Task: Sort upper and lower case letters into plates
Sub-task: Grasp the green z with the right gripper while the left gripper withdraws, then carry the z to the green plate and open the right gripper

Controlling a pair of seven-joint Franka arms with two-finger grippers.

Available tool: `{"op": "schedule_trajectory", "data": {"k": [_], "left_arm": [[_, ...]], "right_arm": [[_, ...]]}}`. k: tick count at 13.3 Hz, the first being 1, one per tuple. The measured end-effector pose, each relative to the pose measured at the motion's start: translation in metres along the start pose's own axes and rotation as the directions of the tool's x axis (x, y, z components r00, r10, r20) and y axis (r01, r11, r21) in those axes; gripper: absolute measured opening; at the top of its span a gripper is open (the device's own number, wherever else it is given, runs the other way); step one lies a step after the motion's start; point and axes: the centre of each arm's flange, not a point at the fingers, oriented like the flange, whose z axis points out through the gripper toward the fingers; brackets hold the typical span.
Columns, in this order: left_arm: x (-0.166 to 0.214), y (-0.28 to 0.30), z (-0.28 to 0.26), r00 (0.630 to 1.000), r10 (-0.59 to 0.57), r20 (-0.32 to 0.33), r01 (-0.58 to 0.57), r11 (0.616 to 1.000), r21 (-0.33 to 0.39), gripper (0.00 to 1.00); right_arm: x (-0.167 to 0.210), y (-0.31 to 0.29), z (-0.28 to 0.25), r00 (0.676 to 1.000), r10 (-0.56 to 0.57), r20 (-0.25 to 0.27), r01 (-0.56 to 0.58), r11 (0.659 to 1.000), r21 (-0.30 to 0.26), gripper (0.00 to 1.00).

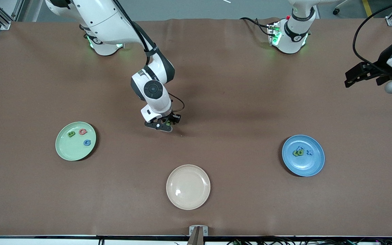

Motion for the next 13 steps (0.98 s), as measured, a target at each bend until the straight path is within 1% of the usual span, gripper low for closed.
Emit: {"op": "schedule_trajectory", "data": {"k": [1, 2, 4, 7, 8, 9, 10, 12, 13], "left_arm": [[-0.003, -0.006, -0.002, 1.0, -0.011, -0.003, 0.011, 1.0, -0.001, 1.0], [-0.004, -0.011, -0.002, 1.0, -0.019, -0.007, 0.019, 1.0, -0.002, 1.0], [-0.002, -0.014, -0.002, 0.999, -0.024, -0.021, 0.024, 1.0, -0.006, 1.0], [-0.001, -0.011, -0.001, 0.999, -0.018, -0.027, 0.018, 1.0, -0.007, 1.0], [-0.001, -0.011, -0.001, 0.999, -0.016, -0.028, 0.015, 1.0, -0.007, 1.0], [-0.001, -0.012, -0.001, 1.0, -0.01, -0.029, 0.009, 1.0, -0.007, 1.0], [-0.001, -0.014, -0.001, 1.0, -0.007, -0.029, 0.007, 1.0, -0.007, 1.0], [-0.001, -0.014, -0.001, 1.0, -0.005, -0.027, 0.005, 1.0, -0.007, 1.0], [-0.002, -0.013, 0.0, 1.0, -0.002, -0.026, 0.002, 1.0, -0.007, 1.0]], "right_arm": [[0.001, 0.0, -0.001, 1.0, 0.002, -0.005, -0.001, 1.0, 0.005, 0.38], [0.002, 0.0, -0.002, 1.0, 0.004, -0.006, -0.004, 1.0, 0.007, 0.35], [0.002, 0.0, -0.002, 1.0, 0.004, -0.006, -0.004, 1.0, 0.007, 0.35], [0.002, 0.0, -0.002, 1.0, 0.008, -0.006, -0.008, 1.0, 0.006, 0.35], [0.004, 0.001, -0.003, 1.0, 0.011, -0.003, -0.011, 1.0, 0.0, 0.35], [0.009, 0.003, -0.009, 1.0, 0.017, 0.008, -0.017, 1.0, -0.02, 0.35], [0.019, 0.008, -0.027, 0.999, 0.031, 0.028, -0.029, 0.998, -0.05, 0.35], [0.05, 0.03, -0.09, 0.996, 0.031, 0.081, -0.022, 0.994, -0.109, 0.35], [0.068, 0.049, -0.125, 0.995, 0.012, 0.102, 0.0, 0.993, -0.118, 0.35]]}}
